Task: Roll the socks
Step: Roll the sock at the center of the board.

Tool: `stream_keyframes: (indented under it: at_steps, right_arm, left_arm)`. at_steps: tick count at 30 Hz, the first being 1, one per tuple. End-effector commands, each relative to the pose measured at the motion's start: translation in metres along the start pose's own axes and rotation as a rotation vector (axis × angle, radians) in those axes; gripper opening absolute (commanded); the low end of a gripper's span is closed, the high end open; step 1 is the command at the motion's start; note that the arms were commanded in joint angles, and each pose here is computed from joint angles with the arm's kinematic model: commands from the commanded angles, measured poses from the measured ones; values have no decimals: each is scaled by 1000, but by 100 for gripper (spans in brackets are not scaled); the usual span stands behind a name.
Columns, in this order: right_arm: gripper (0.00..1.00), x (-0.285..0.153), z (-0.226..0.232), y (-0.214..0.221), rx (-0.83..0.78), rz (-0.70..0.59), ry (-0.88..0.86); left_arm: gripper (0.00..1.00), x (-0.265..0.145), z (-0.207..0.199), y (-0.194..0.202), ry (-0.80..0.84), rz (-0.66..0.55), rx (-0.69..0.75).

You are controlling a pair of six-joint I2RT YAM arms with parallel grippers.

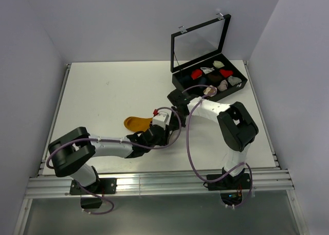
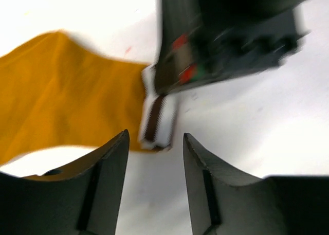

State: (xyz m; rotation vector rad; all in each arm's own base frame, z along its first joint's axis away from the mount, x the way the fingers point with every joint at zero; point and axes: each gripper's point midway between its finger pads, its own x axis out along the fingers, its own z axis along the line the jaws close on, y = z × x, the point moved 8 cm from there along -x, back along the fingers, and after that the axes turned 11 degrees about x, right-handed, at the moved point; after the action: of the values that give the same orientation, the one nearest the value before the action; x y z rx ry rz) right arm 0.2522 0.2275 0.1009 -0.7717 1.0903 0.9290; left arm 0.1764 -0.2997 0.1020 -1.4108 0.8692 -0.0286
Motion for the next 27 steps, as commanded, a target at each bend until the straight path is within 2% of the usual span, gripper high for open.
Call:
stream_keyframes:
  at_steps: [1, 9, 19, 22, 27]
  right_arm:
    - [0, -4, 6, -4, -5, 3, -10]
    - [0, -2, 9, -6, -11, 17, -15]
    - [0, 1, 8, -6, -28, 38, -11]
    - [0, 3, 7, -5, -28, 44, -9]
    - [0, 6, 4, -4, -29, 57, -3]
  left_arm:
    - [52, -13, 7, -15, -32, -127, -76]
    - [54, -20, 8, -11, -2, -157, -102]
    - [56, -3, -4, -5, -1, -161, -25]
    - [54, 4, -4, 0, -18, -148, -12]
    - [46, 11, -4, 9, -28, -127, -8]
